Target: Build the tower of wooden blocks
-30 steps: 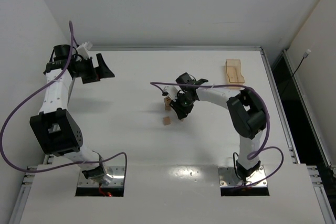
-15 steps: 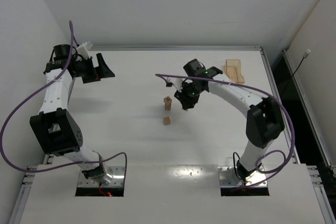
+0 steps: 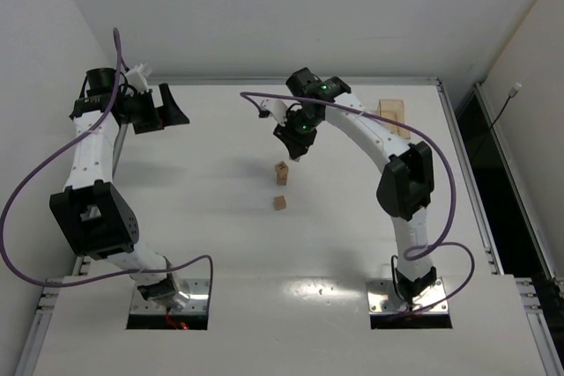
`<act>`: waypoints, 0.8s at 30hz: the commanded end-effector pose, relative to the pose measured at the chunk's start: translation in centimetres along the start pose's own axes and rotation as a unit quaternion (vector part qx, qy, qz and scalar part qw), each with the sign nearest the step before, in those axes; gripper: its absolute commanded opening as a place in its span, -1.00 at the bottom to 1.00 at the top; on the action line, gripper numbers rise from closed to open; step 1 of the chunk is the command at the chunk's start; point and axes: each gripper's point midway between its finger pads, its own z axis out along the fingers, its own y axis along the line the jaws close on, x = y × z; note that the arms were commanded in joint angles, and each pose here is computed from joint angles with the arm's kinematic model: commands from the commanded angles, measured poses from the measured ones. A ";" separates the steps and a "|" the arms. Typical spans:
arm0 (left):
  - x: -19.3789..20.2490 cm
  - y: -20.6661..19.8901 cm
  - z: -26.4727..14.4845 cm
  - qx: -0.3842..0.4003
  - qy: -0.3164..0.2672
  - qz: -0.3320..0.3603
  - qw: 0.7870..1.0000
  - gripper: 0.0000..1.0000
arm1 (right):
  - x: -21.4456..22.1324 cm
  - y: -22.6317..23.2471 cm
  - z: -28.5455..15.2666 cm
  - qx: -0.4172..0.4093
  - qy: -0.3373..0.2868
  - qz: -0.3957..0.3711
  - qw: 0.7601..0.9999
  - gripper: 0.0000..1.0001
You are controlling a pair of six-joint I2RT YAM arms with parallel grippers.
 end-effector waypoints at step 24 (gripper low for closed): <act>-0.5 0.1 0.1 -0.001 -0.006 0.015 1.000 1.00 | -2.9 2.6 3.2 -0.043 0.002 -0.002 0.999 -1.00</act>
